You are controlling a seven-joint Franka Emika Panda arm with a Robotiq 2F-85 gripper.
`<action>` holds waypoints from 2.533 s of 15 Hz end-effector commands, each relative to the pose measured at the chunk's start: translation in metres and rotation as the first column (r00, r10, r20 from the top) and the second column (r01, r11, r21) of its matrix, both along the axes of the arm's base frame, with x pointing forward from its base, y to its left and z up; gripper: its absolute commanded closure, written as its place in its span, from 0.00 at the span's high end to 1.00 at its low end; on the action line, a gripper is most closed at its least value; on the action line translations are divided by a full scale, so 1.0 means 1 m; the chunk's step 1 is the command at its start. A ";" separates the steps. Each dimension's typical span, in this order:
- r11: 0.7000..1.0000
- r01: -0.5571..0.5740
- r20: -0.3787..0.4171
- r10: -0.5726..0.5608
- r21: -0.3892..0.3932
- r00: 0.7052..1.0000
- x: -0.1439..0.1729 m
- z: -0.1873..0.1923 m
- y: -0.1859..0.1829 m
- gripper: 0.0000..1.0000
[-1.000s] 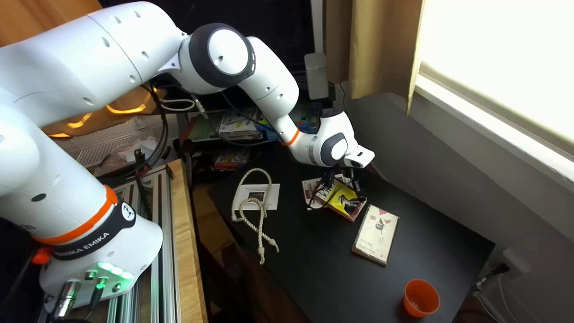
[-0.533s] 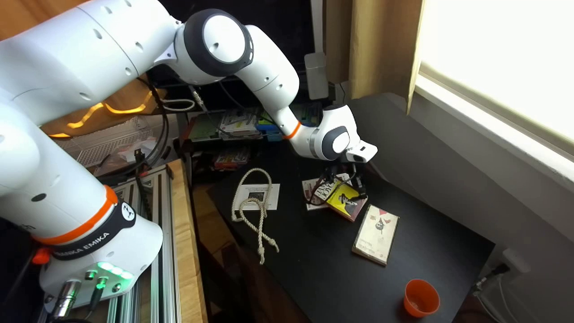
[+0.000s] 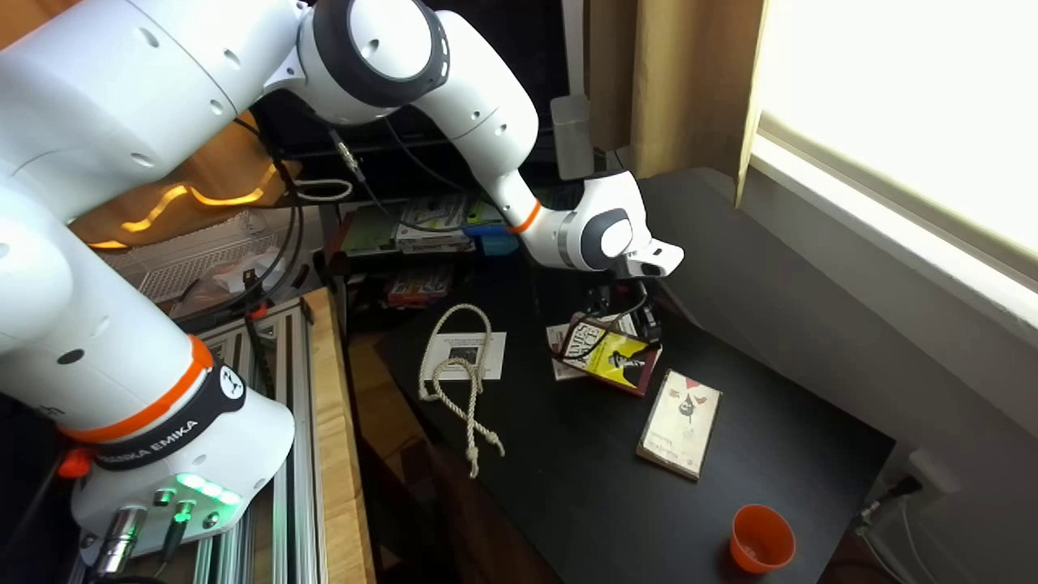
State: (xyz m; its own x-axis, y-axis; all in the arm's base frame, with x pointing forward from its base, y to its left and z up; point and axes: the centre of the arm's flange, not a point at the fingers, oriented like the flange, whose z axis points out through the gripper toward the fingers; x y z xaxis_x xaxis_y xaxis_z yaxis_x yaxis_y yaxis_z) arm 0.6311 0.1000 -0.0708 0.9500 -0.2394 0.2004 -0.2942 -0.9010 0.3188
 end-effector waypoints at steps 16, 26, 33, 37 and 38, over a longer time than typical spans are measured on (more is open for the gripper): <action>0.891 -0.345 -0.150 0.313 -0.296 0.938 -0.036 0.070 -0.002 0.04; 0.840 -0.412 -0.148 0.384 -0.353 0.911 -0.023 0.064 0.005 0.04; 0.723 -0.566 -0.098 0.580 -0.396 0.809 -0.028 0.045 0.017 0.04; 0.641 -0.646 -0.093 0.676 -0.414 0.731 -0.036 0.035 0.011 0.04; 0.623 -0.663 -0.093 0.696 -0.414 0.712 -0.038 0.032 0.009 0.04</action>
